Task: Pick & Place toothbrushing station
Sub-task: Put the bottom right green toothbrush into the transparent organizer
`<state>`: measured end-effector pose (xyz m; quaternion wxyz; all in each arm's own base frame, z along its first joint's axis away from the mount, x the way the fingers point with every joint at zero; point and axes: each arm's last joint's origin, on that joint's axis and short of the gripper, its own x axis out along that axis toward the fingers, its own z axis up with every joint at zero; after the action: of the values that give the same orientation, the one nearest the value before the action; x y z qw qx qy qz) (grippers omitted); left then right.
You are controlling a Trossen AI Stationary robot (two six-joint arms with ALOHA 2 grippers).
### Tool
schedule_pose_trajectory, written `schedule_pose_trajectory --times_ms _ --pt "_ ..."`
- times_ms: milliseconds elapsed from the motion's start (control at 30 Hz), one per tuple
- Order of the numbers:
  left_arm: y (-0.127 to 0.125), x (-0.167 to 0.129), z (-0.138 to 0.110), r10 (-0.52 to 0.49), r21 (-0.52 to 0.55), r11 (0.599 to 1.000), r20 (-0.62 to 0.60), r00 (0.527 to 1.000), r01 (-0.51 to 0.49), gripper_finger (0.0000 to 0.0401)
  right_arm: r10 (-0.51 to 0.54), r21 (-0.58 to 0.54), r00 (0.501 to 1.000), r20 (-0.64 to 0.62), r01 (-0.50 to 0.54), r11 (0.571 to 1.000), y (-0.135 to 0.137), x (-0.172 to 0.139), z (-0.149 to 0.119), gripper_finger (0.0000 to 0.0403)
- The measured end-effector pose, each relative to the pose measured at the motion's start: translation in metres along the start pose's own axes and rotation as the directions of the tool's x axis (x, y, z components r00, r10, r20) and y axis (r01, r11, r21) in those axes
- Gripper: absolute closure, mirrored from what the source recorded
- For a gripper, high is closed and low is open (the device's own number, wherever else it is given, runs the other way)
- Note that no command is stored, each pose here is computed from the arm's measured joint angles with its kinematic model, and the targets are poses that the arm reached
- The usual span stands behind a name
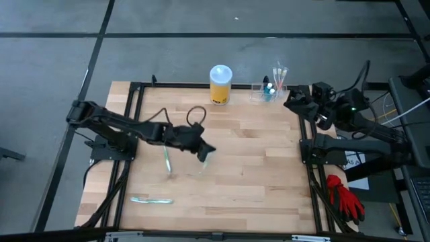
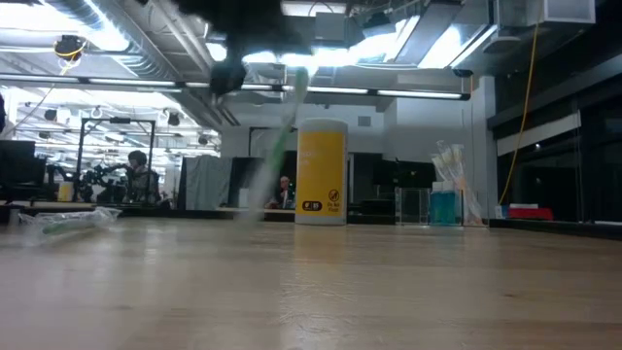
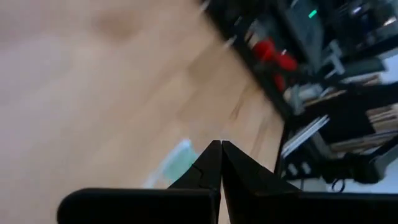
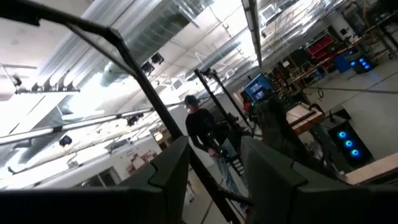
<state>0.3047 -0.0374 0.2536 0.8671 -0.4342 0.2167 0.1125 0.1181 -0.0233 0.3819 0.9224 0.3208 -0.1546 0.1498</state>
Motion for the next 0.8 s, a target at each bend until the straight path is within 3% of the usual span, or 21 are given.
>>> schedule_pose_trajectory --times_ms 233,400,600,800 --pt "-0.035 -0.017 0.058 -0.094 0.099 0.992 0.177 0.980 0.077 0.0399 0.009 -0.067 1.000 -0.027 -0.011 0.998 -0.006 0.012 -0.006 0.0252" --pt "-0.057 -0.037 0.104 -0.157 0.180 0.978 0.312 0.937 0.104 0.0399 -0.024 -0.224 0.999 -0.021 0.019 0.974 -0.010 0.016 -0.007 0.0252" --pt "-0.074 -0.060 0.140 -0.198 0.274 0.957 0.368 0.908 0.097 0.0399 -0.072 -0.383 0.994 -0.087 0.033 0.923 -0.014 0.036 -0.001 0.0252" --pt "-0.095 -0.066 0.156 -0.259 0.383 0.918 0.398 0.880 0.097 0.0399 -0.249 -0.534 0.946 -0.210 0.103 0.839 -0.030 0.064 0.003 0.0252"
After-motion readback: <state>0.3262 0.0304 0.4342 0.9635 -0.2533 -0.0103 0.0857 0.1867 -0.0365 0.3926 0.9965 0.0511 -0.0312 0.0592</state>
